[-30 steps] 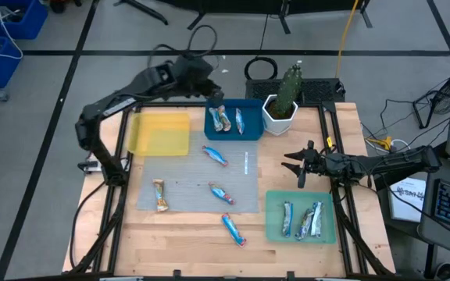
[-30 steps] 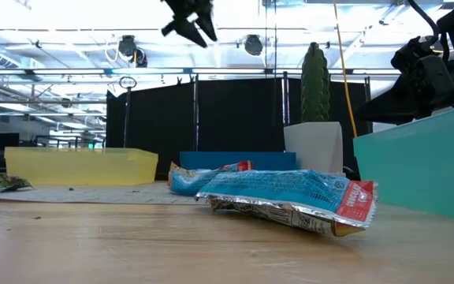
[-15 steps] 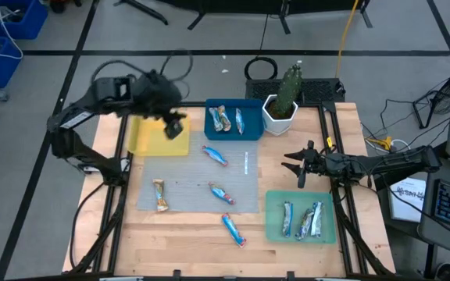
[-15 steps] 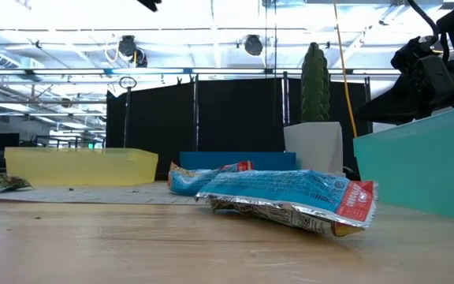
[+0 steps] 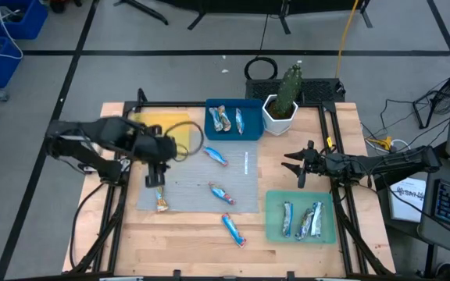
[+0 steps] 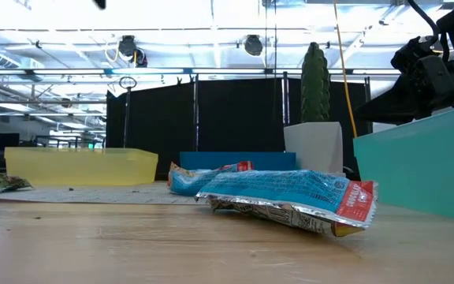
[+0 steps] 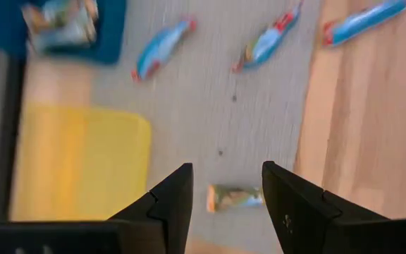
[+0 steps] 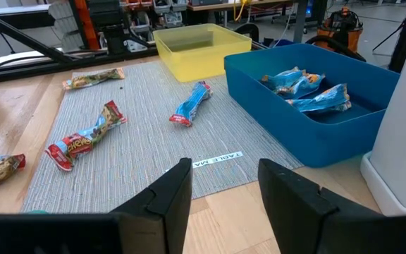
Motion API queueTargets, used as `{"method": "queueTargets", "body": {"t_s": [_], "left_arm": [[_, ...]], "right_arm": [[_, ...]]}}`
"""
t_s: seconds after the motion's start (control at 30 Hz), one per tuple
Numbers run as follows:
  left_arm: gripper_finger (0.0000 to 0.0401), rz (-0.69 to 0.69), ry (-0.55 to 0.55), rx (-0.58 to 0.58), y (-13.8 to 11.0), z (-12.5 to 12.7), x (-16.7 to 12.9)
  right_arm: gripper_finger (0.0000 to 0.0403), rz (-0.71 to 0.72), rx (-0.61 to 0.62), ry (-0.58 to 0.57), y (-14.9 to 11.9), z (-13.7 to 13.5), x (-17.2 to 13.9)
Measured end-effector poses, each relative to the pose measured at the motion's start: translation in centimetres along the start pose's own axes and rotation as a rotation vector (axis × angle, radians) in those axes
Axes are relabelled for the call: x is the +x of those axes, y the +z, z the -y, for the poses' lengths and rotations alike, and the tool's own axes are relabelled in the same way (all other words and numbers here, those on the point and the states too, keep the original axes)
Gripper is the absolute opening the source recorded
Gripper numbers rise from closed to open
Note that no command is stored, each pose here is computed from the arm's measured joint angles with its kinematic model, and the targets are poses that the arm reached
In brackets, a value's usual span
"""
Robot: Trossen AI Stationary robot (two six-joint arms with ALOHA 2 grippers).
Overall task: Pick and place Granola Bars by type
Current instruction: Put the yellow granola bar into the blue bin
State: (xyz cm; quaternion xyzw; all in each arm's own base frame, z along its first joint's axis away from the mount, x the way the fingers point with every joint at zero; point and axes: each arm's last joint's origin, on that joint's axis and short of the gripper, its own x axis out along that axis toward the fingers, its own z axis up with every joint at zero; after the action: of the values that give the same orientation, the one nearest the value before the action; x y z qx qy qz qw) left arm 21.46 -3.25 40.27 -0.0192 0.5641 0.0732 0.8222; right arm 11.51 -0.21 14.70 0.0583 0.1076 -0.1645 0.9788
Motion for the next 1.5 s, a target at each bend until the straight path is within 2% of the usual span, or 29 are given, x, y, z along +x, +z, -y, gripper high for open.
{"method": "queueTargets", "body": {"t_s": [0.17,0.37,0.5,0.73,0.97,1.2,1.5], "left_arm": [[0.0175,-0.113,0.024,-0.154,-1.6,1.9,3.8],[0.0175,-0.187,0.099,-0.512,-3.7,2.8,7.9],[0.0175,-0.230,0.162,-0.679,-5.2,3.4,10.2],[0.0175,-0.250,0.272,-0.943,-7.4,3.6,13.6],[0.0175,-0.202,0.366,-1.209,-8.6,3.3,15.3],[0.0175,-0.178,0.423,-1.344,-9.5,3.1,16.3],[0.0175,-0.134,0.393,-1.491,-11.1,3.4,19.7]], "right_arm": [[0.0157,0.000,0.000,0.000,0.0,0.0,0.0],[0.0157,0.000,0.000,0.000,0.0,0.0,0.0],[0.0157,0.000,0.000,0.000,0.0,0.0,0.0],[0.0157,0.000,0.000,0.000,0.0,0.0,0.0],[0.0157,0.000,0.000,0.000,0.0,0.0,0.0],[0.0157,0.000,0.000,0.000,0.0,0.0,0.0],[0.0157,0.000,0.000,0.001,0.0,0.0,0.0]]}}
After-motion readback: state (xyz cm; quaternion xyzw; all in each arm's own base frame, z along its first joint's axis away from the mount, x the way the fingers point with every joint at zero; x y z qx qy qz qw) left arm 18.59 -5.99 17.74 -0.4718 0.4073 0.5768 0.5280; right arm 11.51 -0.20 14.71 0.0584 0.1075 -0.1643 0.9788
